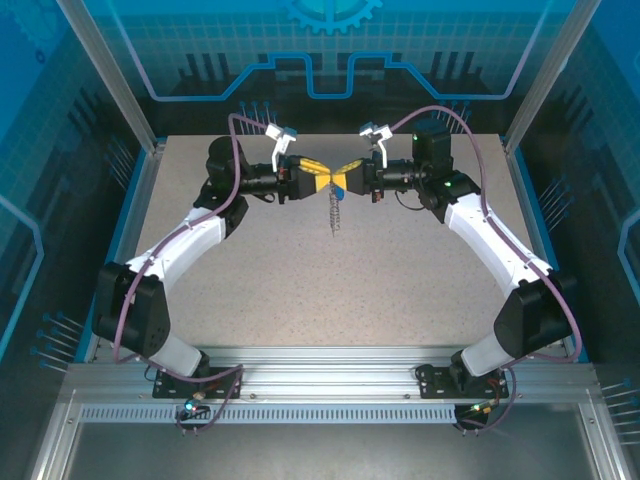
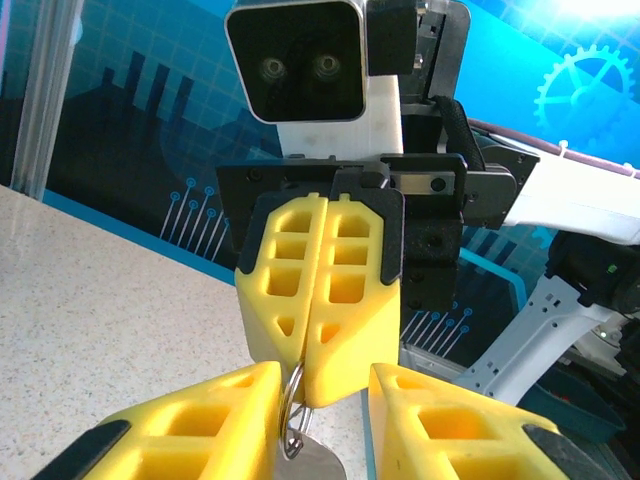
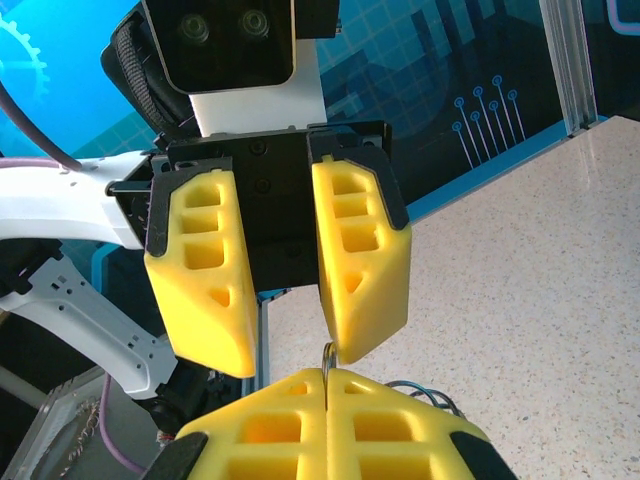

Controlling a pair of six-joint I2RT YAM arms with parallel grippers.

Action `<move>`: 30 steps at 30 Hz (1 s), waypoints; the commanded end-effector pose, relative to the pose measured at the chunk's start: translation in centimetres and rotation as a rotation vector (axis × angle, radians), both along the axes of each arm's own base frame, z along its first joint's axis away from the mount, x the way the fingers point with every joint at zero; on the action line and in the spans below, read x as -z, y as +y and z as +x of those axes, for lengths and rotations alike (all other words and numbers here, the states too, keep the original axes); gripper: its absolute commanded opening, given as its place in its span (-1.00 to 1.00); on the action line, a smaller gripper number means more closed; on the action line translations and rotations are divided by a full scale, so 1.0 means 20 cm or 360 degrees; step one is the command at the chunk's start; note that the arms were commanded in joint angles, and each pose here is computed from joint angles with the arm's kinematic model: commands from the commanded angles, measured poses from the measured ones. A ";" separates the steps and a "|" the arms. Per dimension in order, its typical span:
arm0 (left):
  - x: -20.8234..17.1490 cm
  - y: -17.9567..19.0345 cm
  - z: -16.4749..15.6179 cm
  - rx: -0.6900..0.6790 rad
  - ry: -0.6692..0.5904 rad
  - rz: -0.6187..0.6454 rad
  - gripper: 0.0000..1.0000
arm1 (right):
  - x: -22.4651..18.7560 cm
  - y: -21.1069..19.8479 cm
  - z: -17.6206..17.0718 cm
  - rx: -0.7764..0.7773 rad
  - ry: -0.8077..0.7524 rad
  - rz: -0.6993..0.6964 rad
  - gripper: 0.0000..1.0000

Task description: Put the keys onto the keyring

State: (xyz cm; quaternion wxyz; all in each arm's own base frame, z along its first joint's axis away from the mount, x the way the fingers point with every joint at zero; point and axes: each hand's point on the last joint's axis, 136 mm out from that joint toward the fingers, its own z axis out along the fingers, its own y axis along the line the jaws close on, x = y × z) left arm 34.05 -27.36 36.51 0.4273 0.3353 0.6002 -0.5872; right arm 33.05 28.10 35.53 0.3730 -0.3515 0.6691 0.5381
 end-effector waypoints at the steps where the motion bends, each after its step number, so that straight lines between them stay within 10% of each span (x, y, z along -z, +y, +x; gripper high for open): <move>1: -0.03 -0.03 -0.02 0.0063 -0.0070 0.0004 -0.41 | -0.07 0.01 -0.02 -0.0043 -0.0066 0.0032 -1.00; 30: 0.02 -0.06 -0.12 0.0216 -0.0062 0.0021 -0.79 | -0.06 -0.02 0.03 0.0040 -0.0059 0.0043 -1.00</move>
